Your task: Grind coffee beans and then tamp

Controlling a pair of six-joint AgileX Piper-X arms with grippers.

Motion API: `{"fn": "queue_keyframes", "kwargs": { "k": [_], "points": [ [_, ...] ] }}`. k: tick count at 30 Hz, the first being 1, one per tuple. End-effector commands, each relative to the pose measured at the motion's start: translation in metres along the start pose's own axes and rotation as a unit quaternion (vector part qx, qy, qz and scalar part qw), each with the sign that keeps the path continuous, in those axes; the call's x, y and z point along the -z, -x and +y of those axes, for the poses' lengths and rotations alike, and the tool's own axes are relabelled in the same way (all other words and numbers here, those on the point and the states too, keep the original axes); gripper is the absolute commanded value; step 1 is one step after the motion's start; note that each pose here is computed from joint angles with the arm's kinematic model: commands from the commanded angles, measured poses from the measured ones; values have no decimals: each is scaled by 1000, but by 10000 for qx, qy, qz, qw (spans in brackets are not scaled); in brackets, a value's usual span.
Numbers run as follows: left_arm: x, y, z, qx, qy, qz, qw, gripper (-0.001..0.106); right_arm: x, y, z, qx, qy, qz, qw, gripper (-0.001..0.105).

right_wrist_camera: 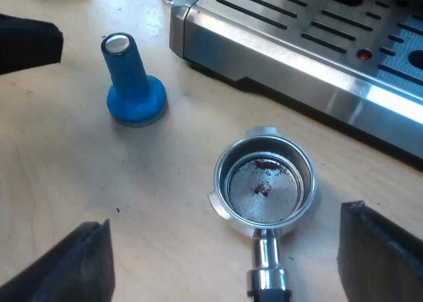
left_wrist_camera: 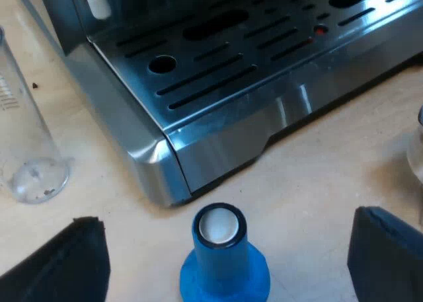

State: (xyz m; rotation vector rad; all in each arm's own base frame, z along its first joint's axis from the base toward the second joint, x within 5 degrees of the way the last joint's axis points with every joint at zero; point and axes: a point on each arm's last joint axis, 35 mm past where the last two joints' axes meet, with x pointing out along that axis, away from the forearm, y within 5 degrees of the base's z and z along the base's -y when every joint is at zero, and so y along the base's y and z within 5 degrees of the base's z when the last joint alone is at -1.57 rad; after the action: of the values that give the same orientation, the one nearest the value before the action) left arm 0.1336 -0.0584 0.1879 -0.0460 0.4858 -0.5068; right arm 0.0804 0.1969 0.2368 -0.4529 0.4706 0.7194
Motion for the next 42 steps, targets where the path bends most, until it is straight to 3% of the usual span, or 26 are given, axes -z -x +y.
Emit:
{"fn": "queue_keyframes", "kwargs": {
  "k": [1, 15, 42],
  "points": [
    [-1, 0, 0, -12, -9, -252, 9997, 80, -3, 2, -1, 11, 33, -109, 9999, 71],
    [11, -27, 6, -51, 250, 187, 9995, 80, -8, 1, 0, 14, -77, -312, 9995, 71],
    [30, -63, 13, -12, 303, 492, 9983, 80, -8, 1, 0, 14, -73, -305, 9995, 71]
  ]
}}
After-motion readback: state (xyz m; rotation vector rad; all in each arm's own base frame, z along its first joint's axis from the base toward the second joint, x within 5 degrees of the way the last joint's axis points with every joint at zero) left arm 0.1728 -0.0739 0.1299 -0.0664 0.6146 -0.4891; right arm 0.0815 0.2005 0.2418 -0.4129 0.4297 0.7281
